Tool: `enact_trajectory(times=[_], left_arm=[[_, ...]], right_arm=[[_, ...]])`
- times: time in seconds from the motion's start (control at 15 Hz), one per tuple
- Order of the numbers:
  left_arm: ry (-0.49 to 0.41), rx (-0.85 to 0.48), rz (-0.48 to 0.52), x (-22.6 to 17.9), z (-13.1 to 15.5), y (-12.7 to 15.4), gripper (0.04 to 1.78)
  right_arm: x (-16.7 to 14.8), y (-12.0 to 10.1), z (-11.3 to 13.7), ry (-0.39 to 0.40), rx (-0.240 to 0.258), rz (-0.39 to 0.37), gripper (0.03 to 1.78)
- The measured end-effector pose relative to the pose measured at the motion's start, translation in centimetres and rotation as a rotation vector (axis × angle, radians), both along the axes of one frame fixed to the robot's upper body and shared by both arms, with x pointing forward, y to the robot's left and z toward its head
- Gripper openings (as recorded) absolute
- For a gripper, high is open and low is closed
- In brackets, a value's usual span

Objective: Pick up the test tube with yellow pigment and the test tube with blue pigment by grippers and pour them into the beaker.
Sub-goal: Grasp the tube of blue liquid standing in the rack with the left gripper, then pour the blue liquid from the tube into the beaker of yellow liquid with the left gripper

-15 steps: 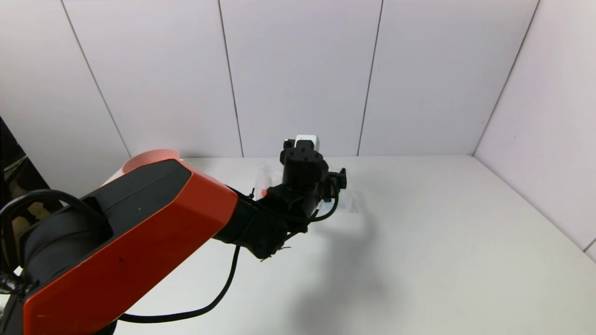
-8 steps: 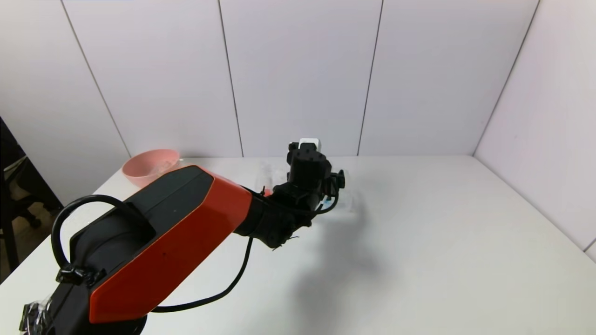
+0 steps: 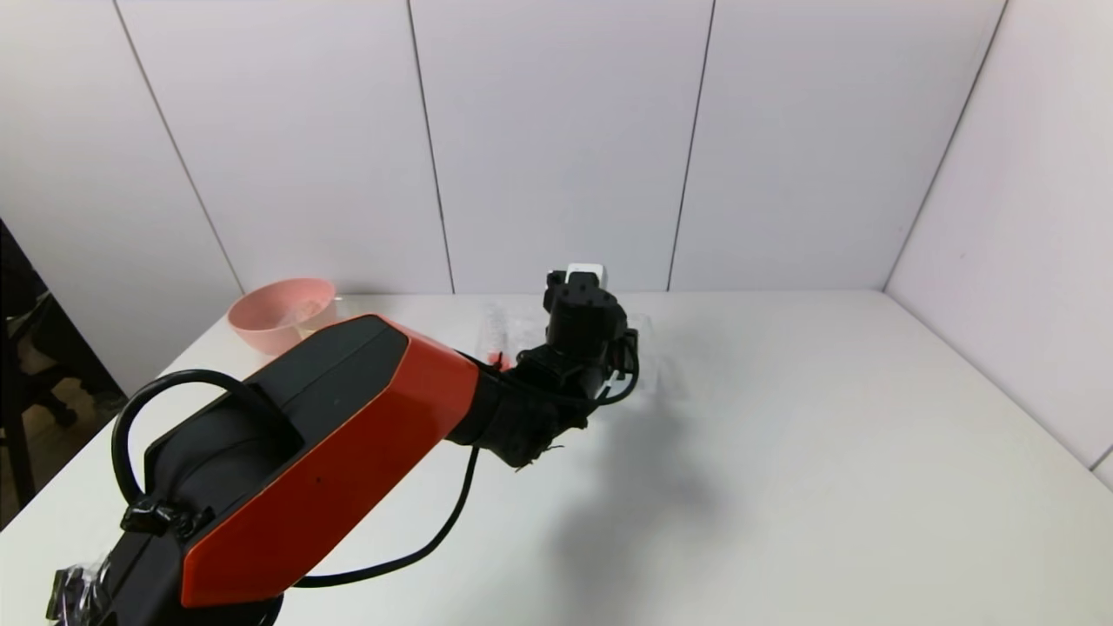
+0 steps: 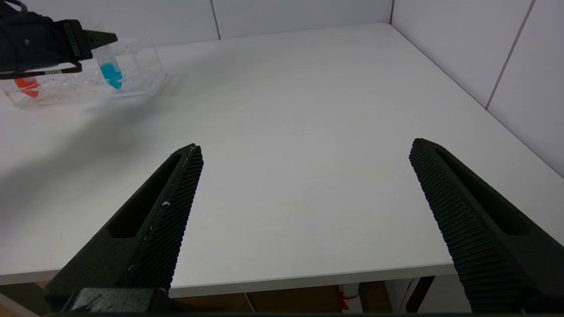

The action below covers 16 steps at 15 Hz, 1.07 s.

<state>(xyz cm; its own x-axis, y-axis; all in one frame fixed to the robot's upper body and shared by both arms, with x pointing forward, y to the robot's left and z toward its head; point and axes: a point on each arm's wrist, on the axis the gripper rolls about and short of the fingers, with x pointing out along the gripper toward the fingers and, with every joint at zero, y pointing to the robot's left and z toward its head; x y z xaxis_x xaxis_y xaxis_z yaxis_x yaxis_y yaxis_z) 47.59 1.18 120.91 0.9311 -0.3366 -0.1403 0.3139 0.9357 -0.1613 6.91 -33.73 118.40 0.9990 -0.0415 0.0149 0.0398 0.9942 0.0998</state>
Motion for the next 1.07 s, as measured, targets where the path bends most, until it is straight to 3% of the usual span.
enact_trajectory(times=[0.13, 0.2, 1.07], left_arm=[[-0.002, -0.001, -0.003, 0.0, 0.3, 0.0, 0.5], [-0.001, 0.004, -0.003, -0.1, 0.4, 0.1, 0.46], [-0.044, 0.024, 0.002, -1.3, 5.2, 0.7, 0.45]], right_arm=[[0.0, 0.0, 0.0, 0.0, 0.0, 0.0, 1.71], [0.0, 0.0, 0.0, 0.0, 0.0, 0.0, 1.71], [0.0, 0.0, 0.0, 0.0, 0.0, 0.0, 1.71]])
